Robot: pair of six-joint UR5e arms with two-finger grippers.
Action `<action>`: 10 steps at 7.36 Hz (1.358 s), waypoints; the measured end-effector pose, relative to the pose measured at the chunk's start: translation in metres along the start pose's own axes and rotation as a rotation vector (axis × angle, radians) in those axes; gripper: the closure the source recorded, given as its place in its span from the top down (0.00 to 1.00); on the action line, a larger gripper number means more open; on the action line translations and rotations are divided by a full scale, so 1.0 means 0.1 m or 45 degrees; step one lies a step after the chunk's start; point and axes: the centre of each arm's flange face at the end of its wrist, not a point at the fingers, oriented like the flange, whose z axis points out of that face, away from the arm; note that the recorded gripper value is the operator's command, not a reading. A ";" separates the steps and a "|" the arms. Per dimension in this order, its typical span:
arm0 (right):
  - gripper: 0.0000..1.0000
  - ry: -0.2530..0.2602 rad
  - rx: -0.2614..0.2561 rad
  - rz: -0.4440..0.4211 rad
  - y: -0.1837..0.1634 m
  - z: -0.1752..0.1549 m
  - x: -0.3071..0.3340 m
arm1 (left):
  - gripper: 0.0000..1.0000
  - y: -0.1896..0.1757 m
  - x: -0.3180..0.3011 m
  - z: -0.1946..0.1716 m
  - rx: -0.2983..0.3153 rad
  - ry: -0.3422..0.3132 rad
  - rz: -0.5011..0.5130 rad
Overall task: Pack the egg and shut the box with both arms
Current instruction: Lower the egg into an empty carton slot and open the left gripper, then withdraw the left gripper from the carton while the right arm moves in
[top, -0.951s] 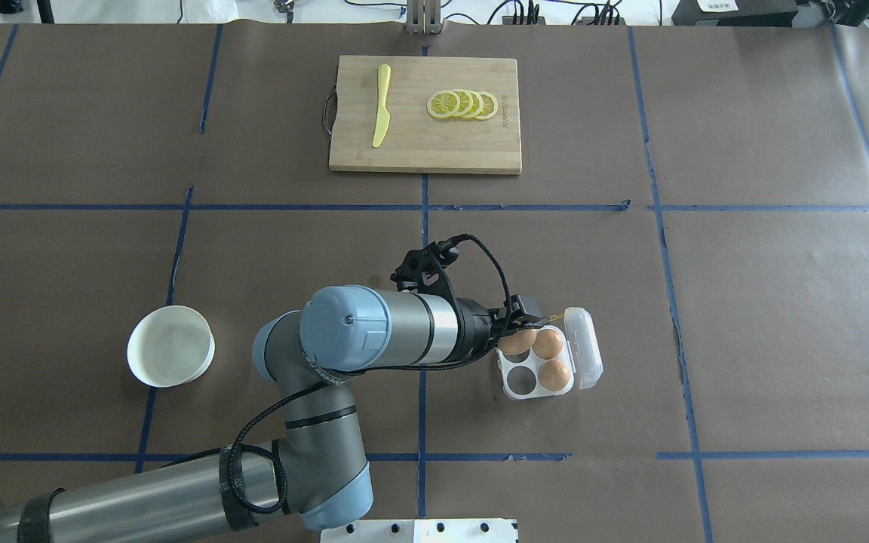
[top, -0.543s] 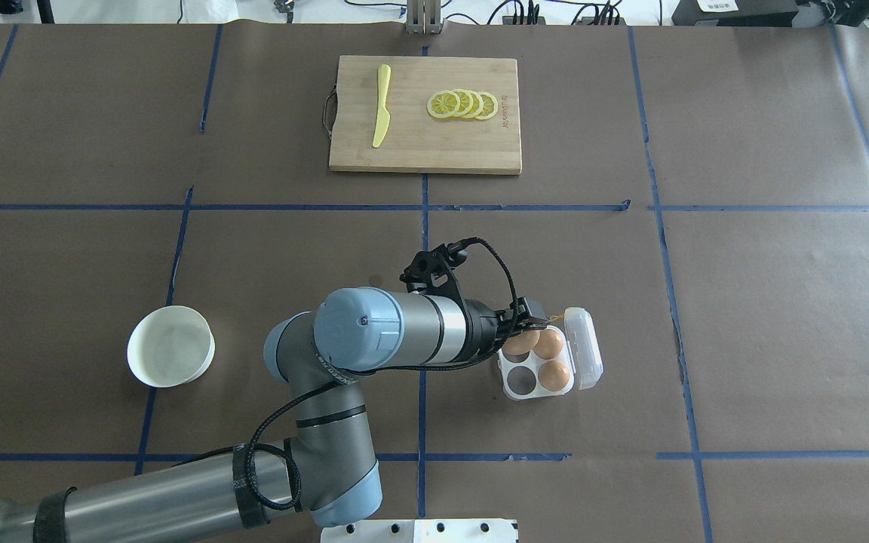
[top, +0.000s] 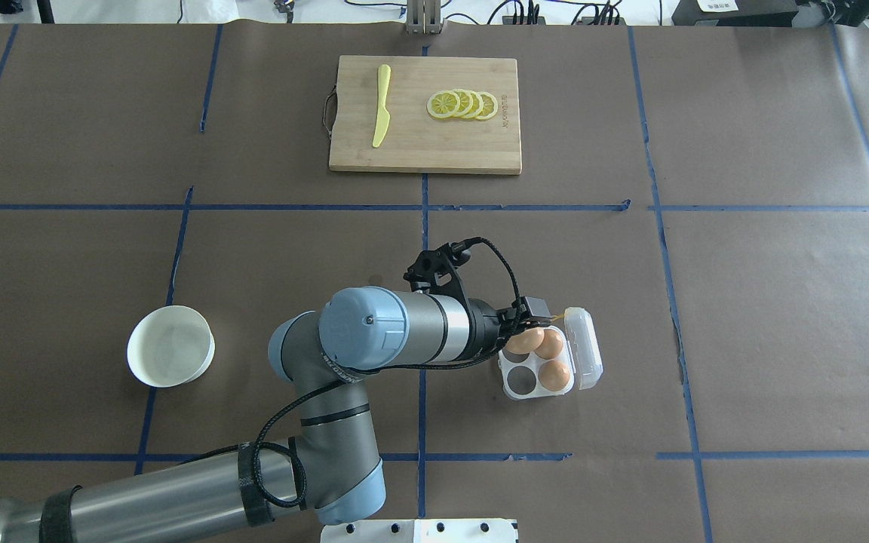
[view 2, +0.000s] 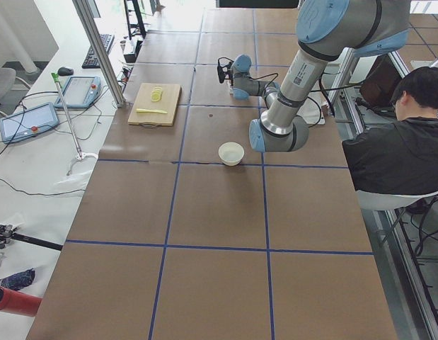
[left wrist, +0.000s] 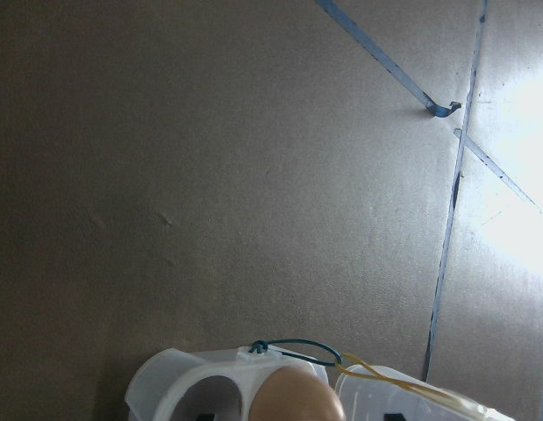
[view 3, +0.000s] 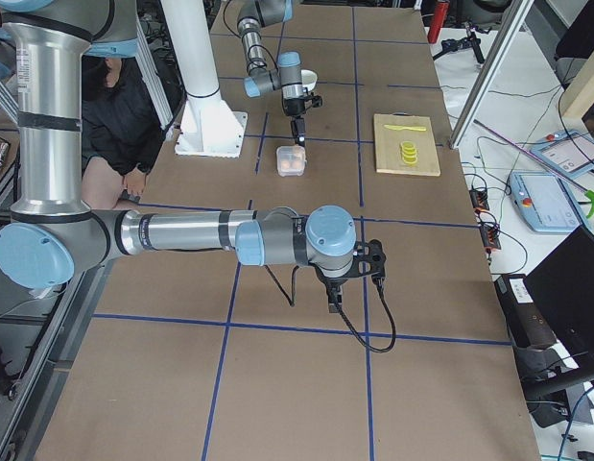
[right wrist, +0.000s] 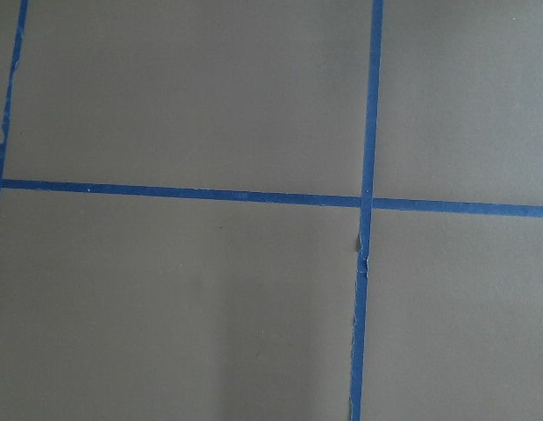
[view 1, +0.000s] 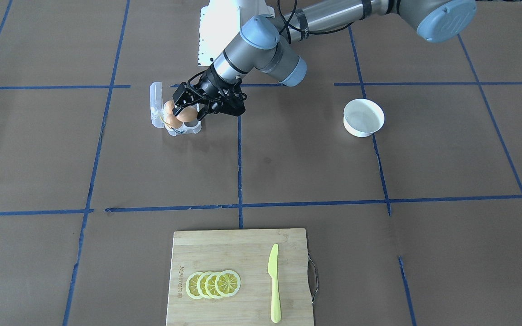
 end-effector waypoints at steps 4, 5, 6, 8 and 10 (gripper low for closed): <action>1.00 -0.002 0.001 0.000 0.00 -0.01 -0.02 | 1.00 -0.23 0.21 -0.35 -0.042 0.043 0.064; 1.00 -0.006 0.006 0.019 0.00 -0.03 -0.06 | 1.00 -0.39 0.21 -0.53 -0.083 0.019 0.066; 1.00 -0.016 0.009 0.072 -0.03 -0.04 -0.23 | 1.00 -0.52 0.21 -0.75 -0.113 -0.022 0.075; 1.00 -0.049 0.008 0.136 -0.08 0.08 -0.84 | 1.00 -0.68 0.18 -1.25 -0.103 -0.152 0.138; 1.00 -0.090 0.031 0.166 -0.07 0.50 -1.55 | 0.99 -1.02 0.26 -1.81 -0.011 -0.286 0.202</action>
